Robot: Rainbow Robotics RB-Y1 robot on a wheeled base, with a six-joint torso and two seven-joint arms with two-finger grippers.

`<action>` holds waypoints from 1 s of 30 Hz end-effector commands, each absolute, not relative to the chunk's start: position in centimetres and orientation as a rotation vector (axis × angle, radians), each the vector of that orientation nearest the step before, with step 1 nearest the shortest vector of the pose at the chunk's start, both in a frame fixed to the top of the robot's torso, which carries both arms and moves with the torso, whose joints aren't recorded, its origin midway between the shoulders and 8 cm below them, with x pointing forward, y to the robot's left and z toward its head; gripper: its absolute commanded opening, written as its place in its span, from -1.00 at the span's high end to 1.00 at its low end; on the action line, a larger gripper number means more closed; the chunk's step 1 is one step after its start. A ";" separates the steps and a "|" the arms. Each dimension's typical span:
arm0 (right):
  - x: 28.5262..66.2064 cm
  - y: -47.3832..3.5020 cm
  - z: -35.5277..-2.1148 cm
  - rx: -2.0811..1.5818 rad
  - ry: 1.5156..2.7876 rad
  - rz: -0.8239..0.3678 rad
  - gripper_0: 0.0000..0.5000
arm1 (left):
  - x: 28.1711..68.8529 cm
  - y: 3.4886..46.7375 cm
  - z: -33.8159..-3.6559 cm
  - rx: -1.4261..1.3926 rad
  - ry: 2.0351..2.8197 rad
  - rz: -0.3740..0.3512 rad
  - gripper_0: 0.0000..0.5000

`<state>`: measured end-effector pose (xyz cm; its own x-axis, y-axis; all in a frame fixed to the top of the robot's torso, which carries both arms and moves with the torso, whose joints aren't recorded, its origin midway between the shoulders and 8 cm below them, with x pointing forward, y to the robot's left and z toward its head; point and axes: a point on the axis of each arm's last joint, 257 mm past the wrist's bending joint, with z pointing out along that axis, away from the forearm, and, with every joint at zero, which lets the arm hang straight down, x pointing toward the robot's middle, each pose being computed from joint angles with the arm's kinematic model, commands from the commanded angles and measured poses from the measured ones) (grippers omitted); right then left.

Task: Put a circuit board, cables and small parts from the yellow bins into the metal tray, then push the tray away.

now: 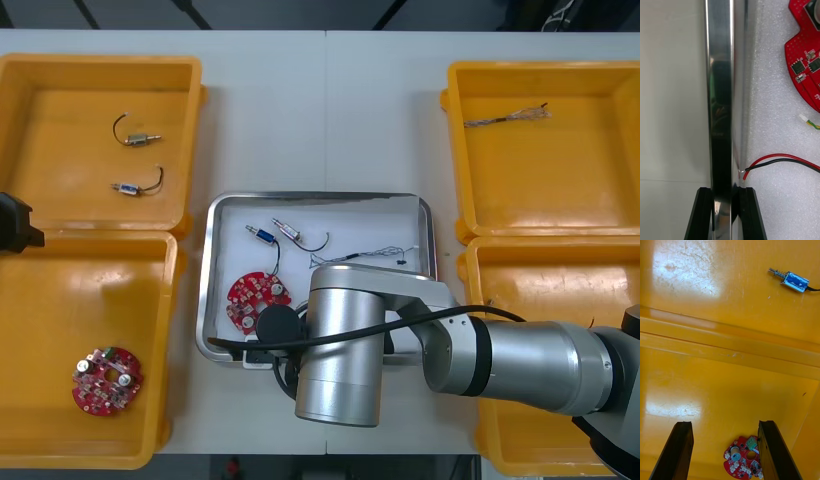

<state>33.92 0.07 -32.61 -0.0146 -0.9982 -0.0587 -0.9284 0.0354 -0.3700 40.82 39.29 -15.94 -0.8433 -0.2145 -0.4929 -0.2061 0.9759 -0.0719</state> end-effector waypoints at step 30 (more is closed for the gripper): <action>46.7 -0.2 -23.8 -1.805 1.733 -0.538 1.00 | 41.4 39.9 -14.5 -0.205 2.578 0.019 -1.00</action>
